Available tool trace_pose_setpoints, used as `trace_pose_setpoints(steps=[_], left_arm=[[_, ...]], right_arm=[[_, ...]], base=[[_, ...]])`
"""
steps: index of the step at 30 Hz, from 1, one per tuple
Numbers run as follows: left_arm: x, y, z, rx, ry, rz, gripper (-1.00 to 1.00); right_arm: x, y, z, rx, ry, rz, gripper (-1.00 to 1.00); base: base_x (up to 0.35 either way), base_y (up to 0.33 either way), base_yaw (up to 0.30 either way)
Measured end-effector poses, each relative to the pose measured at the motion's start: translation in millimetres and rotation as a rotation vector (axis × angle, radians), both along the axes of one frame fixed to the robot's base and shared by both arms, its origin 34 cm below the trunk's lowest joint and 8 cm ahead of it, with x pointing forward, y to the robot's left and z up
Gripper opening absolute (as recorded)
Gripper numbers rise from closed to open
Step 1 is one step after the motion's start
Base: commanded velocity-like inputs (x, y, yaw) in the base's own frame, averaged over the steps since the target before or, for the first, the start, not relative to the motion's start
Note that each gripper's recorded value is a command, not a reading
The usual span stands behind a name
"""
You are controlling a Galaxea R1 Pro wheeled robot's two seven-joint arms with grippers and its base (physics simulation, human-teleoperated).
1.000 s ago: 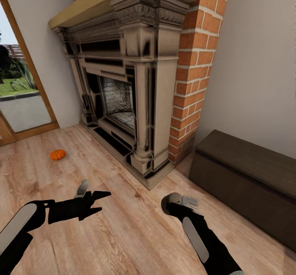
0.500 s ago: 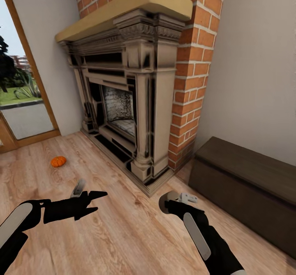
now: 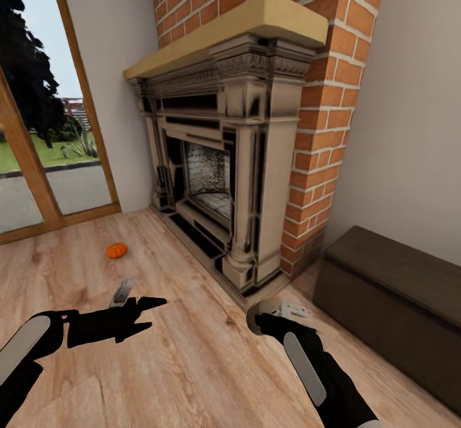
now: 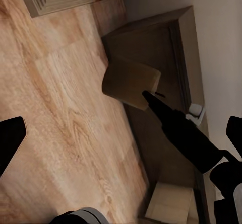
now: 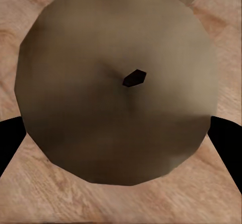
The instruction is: Place each of the two pumpkins and all three candles from the living room inside a cabinet in the living room (use any cabinet), then make sure every cabinet is closed, and position the cauldron so it is next to a table in the living room.
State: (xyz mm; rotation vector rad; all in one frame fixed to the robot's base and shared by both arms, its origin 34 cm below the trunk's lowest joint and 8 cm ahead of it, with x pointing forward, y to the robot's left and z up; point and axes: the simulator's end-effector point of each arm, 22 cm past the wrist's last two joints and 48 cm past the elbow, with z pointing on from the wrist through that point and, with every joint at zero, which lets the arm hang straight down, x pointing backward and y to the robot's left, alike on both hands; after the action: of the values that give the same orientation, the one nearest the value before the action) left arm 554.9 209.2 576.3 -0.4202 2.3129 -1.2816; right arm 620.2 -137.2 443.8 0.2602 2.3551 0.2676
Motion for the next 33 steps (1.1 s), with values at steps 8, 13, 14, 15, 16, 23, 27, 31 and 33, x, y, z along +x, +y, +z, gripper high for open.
trace_pose_setpoints(steps=[8, 13, 14, 15, 16, 23, 27, 31, 33], left_arm=[[0, 8, -1, 0.016, 0.0, 0.004, 1.0], [0, 12, -7, 0.018, 0.018, 0.014, 1.0], [1, 14, -10, 0.017, 0.025, 0.019, 1.0], [1, 16, -11, 0.016, 0.028, 0.025, 1.0], [2, 19, -11, 0.014, 0.029, 0.031, 1.0], [5, 25, -11, 0.011, 0.031, 0.05, 1.0], [6, 28, -14, 0.011, 0.039, 0.058, 1.0], [6, 30, -15, 0.01, 0.041, 0.061, 1.0], [6, 30, -15, 0.01, 0.042, 0.062, 1.0]], right_arm=[[-1, 0, -1, -0.005, 0.002, 0.002, -1.0], [-1, 1, -2, -0.006, 0.004, 0.003, -1.0], [-1, 1, -2, -0.006, 0.004, 0.003, -1.0], [-1, 1, -2, -0.006, 0.005, 0.003, -1.0], [-1, 1, -2, -0.006, 0.005, 0.004, -1.0], [-2, 2, -3, -0.005, 0.006, 0.004, -1.0], [-2, 2, -2, -0.006, 0.005, 0.006, -1.0], [-2, 2, -3, -0.007, 0.006, 0.006, -1.0], [-2, 2, -3, -0.007, 0.006, 0.006, -1.0]], base=[[0.021, 0.015, 0.292], [0.186, 0.182, 0.292], [0.178, 0.233, 0.292], [0.144, 0.248, 0.292], [0.097, 0.261, 0.292], [0.043, 0.279, 0.292], [0.114, 0.283, 0.292], [0.169, 0.275, 0.292], [0.191, 0.272, 0.292]])
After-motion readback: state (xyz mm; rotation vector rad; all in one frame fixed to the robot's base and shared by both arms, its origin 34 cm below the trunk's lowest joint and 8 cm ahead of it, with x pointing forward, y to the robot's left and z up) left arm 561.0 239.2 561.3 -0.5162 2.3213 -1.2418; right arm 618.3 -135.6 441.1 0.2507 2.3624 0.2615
